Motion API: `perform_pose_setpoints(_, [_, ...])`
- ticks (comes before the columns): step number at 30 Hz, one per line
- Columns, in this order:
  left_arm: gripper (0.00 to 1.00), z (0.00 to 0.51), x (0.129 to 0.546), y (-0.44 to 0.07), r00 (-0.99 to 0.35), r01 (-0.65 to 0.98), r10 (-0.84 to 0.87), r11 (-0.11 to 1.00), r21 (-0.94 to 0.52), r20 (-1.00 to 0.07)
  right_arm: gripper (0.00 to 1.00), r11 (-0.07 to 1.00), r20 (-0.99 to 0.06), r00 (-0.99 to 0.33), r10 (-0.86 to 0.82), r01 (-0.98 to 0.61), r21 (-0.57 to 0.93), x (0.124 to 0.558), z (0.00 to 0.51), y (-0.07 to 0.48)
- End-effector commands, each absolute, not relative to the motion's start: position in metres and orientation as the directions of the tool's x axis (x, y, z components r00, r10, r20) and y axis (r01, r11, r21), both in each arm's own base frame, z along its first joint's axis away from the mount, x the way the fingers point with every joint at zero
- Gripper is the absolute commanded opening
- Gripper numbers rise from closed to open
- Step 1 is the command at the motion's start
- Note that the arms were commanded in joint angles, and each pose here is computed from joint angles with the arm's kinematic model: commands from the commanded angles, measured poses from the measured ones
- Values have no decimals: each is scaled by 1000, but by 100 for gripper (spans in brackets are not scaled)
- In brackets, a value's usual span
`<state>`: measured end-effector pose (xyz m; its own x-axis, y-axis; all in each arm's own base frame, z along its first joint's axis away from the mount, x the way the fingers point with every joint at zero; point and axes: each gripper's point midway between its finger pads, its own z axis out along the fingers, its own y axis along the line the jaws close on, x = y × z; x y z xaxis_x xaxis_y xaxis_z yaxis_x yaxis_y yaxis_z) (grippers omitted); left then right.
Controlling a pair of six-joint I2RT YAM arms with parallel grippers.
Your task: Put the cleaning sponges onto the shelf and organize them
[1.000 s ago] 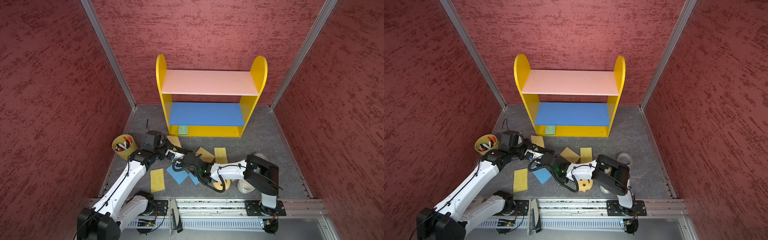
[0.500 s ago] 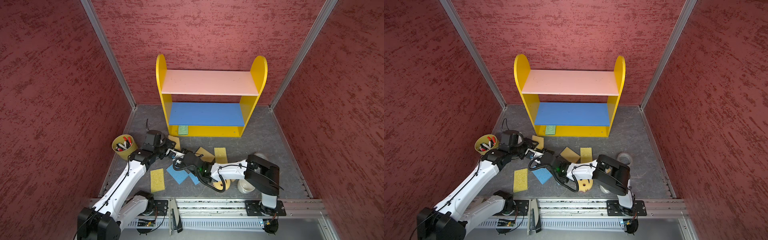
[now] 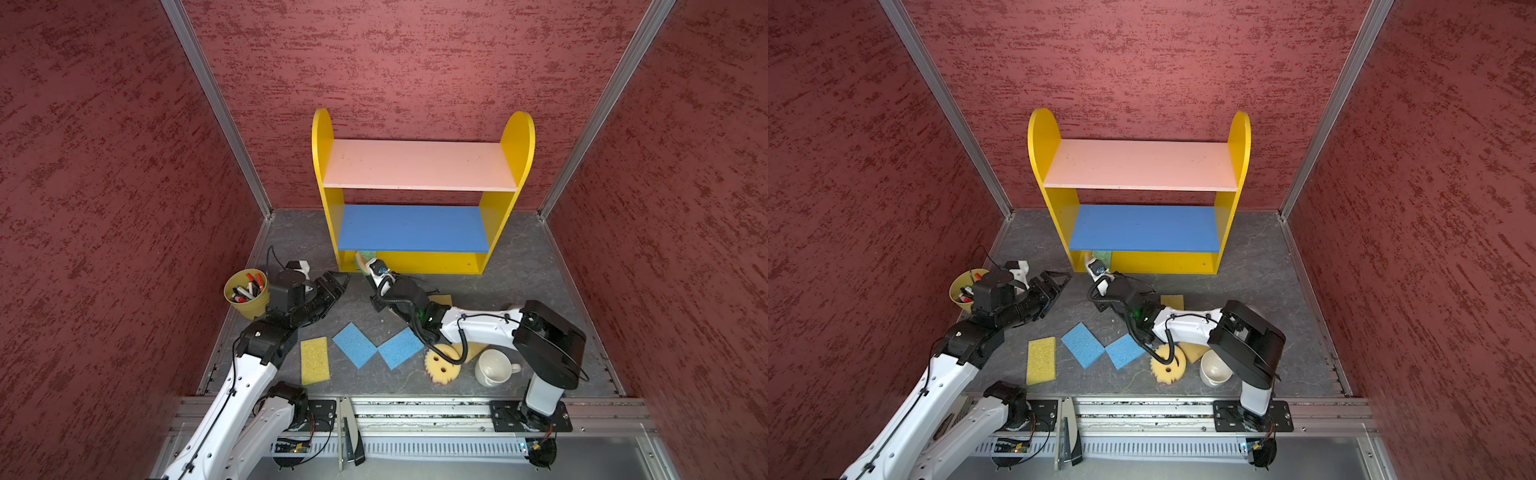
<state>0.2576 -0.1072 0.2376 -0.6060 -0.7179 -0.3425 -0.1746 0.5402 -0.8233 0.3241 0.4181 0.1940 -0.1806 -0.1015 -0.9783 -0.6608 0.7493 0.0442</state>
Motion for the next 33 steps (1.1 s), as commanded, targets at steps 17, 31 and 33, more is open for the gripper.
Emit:
perform_pose_setpoints(17, [95, 258, 259, -134, -630, 99, -701, 354, -930, -334, 0, 245, -625, -563, 540, -606, 757, 299, 299, 388])
perform_pose_setpoints(31, [93, 312, 266, -138, -544, 298, -736, 281, -912, -404, 0, -280, -230, -807, 544, -434, 856, 290, 335, 400])
perform_pose_setpoints(33, [89, 316, 269, -140, -539, 311, -735, 281, -908, -412, 0, -323, -209, -824, 527, -422, 847, 288, 340, 402])
